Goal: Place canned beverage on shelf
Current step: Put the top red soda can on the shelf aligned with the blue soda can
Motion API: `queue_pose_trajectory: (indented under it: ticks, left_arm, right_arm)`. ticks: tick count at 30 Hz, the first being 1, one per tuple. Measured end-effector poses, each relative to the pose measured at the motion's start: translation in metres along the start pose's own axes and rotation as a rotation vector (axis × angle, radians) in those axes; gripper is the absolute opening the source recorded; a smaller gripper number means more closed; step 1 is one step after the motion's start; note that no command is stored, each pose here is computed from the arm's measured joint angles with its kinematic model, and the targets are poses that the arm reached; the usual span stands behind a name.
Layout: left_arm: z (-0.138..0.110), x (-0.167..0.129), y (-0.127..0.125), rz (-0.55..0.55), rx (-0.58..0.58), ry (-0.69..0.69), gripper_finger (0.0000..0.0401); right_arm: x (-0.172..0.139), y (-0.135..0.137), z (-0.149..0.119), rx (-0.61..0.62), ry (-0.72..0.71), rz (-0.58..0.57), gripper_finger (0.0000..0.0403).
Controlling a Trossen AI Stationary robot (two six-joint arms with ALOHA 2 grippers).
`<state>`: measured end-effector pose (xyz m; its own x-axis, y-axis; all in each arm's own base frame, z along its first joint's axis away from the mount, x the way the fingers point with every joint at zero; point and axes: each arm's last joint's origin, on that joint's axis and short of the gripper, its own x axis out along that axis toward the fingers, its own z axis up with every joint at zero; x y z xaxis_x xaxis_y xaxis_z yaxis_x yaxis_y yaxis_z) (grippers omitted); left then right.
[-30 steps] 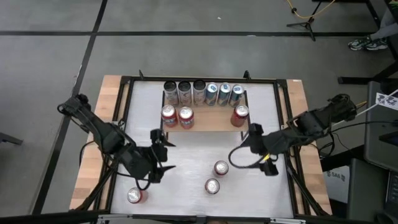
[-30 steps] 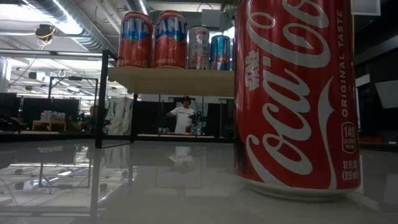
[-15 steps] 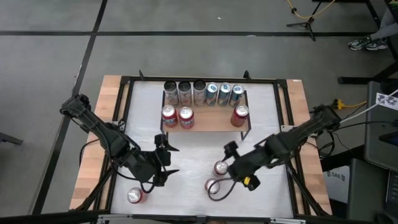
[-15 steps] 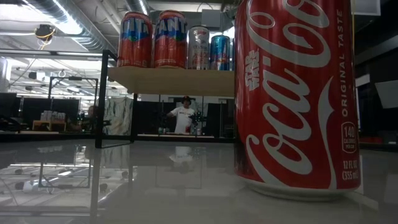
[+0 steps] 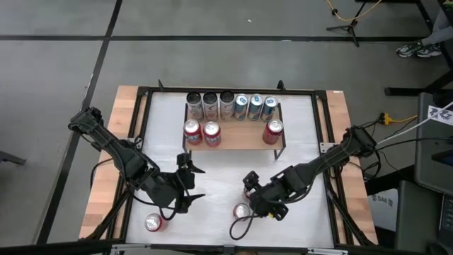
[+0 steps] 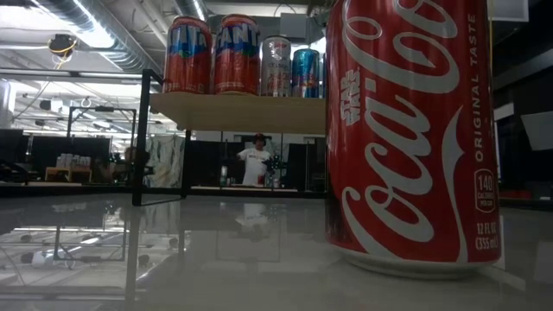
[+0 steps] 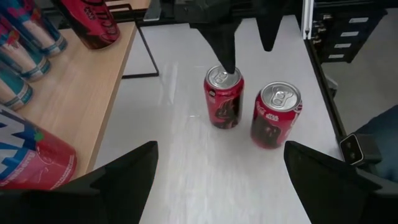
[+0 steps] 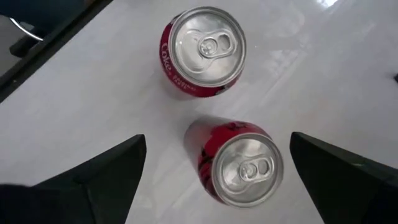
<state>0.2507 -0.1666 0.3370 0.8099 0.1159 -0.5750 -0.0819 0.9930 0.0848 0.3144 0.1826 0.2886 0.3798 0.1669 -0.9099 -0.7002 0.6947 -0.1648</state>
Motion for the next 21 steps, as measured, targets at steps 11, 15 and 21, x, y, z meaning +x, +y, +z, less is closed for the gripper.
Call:
queue_pose_trajectory:
  ticks: [11, 15, 21]
  left_arm:
    - [0.0, 0.0, 0.0, 0.0, 0.0, 0.001, 0.034]
    - [0.0, 0.0, 0.0, 0.0, 0.001, 0.001, 0.034]
    - [0.0, 0.0, 0.0, 0.0, 0.001, 0.001, 0.034]
  right_arm:
    - [0.006, -0.026, -0.01, 0.083, 0.017, 0.026, 0.0387]
    - [0.014, -0.029, -0.013, 0.096, 0.051, 0.048, 0.0387]
    - [0.025, -0.028, -0.014, 0.095, 0.096, 0.073, 0.0387]
